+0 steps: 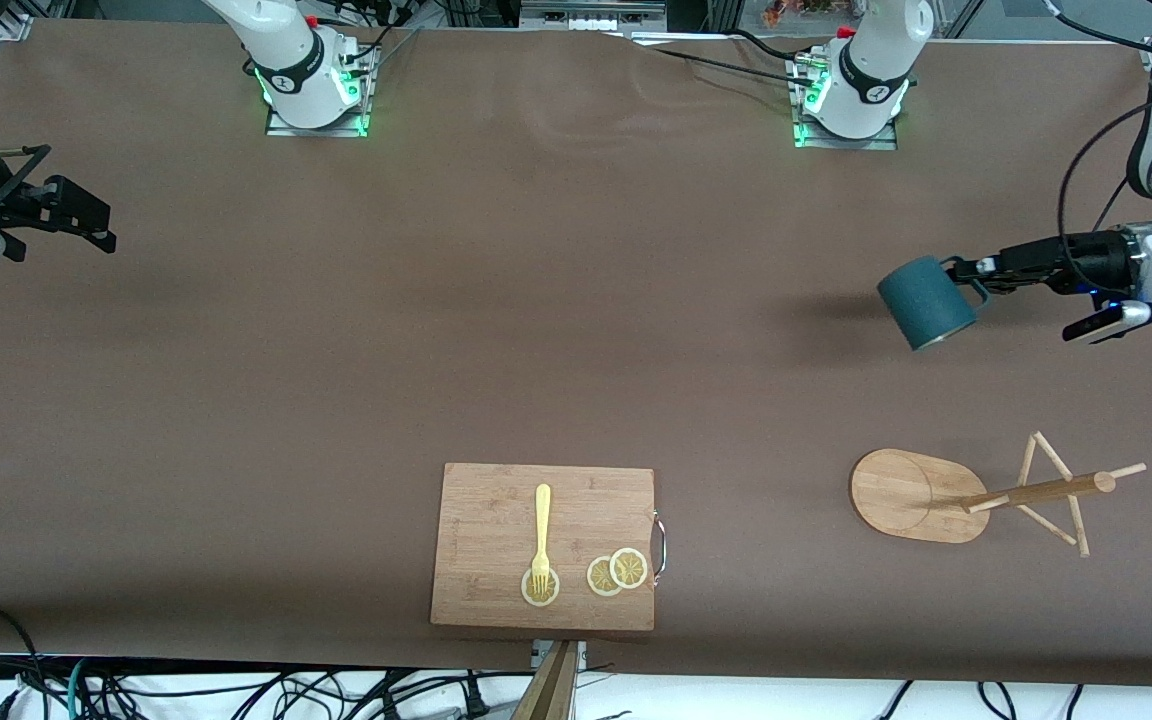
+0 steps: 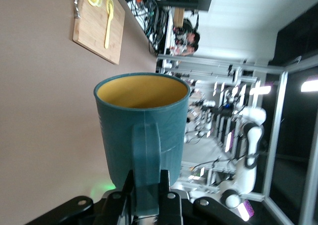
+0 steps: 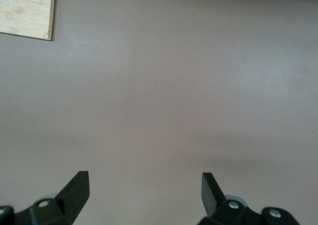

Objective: Pass cup and hang on rack
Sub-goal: 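Lift the mug with the left gripper and carry it toward the rack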

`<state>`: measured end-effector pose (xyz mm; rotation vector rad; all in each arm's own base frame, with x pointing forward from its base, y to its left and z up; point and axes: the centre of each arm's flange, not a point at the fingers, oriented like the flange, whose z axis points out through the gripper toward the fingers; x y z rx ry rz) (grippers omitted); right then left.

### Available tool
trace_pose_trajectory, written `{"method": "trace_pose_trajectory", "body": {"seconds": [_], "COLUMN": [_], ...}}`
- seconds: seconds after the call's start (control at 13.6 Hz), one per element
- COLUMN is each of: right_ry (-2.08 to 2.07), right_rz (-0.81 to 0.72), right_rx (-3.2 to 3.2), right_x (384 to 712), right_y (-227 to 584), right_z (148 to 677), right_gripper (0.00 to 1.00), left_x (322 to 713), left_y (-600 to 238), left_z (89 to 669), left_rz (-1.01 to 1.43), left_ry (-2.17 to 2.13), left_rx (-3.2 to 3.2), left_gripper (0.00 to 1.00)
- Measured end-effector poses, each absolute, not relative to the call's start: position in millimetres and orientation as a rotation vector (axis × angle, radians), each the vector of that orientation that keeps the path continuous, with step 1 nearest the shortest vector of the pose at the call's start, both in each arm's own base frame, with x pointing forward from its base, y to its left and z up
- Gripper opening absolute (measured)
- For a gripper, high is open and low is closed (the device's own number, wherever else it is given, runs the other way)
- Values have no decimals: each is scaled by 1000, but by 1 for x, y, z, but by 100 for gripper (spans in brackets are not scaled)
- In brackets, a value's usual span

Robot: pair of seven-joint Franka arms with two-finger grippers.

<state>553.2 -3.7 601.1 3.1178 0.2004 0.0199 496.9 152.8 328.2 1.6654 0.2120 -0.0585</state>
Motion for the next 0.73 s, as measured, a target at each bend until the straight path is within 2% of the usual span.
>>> {"method": "trace_pose_trajectory", "body": {"seconds": [0.44,0.73], "right_ry": [201,214], "right_rz": [17,17], "right_rx": [3118,3119], "right_x": [553,553], "right_y": [-4,1], "right_z": [601,601], "right_gripper": [100,100], "left_x": [507,532], "left_y": [186,210], "left_z": [316,299], "left_rz": [-114,-79], "left_ry": [477,504], "left_rx": [1504,1463], "left_gripper": [21,21]}}
